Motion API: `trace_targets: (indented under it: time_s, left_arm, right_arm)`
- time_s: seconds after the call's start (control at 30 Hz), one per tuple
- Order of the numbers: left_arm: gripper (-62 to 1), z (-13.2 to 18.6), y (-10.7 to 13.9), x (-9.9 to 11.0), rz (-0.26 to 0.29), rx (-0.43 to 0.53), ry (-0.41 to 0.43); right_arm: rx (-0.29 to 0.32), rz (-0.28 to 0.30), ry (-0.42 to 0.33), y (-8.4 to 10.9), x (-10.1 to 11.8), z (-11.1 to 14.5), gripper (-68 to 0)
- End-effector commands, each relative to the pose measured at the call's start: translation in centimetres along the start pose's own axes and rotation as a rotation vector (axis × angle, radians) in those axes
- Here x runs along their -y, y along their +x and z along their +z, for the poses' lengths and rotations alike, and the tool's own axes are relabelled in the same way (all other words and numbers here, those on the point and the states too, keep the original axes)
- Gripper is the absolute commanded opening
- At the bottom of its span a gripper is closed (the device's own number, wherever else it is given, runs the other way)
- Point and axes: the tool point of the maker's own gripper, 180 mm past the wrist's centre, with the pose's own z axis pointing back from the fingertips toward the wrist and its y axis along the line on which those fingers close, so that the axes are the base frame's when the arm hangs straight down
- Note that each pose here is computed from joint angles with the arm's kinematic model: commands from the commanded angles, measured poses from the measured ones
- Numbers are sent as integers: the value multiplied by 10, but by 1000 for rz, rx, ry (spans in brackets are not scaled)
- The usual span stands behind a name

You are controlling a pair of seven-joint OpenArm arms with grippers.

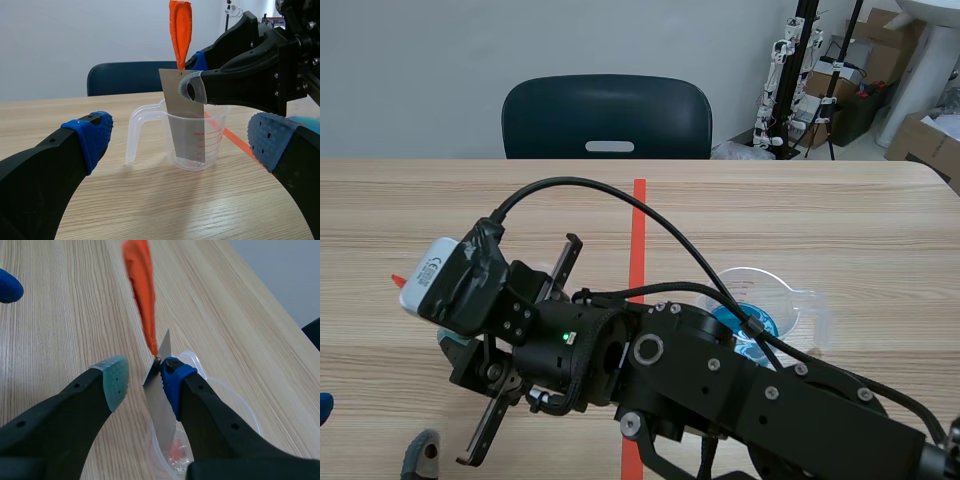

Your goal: Do the redox reaction experiment. lift the metal plate out of the left beaker

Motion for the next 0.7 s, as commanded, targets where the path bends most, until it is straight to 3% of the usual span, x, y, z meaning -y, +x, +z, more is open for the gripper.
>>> trace_targets:
  time_s: [0.0, 0.17, 0.67]
  left_arm:
    - [-41, 0, 6, -2, -4, 21, -2]
    - [-41, 0, 6, -2, -4, 21, -2]
    - [-41, 0, 6, -2, -4, 21, -2]
  right_arm:
    - [43, 15, -10, 16, 7, -3, -535]
    - [43, 15, -14, 16, 8, -3, -595]
    - [37, 8, -103, 13, 31, 0, -642]
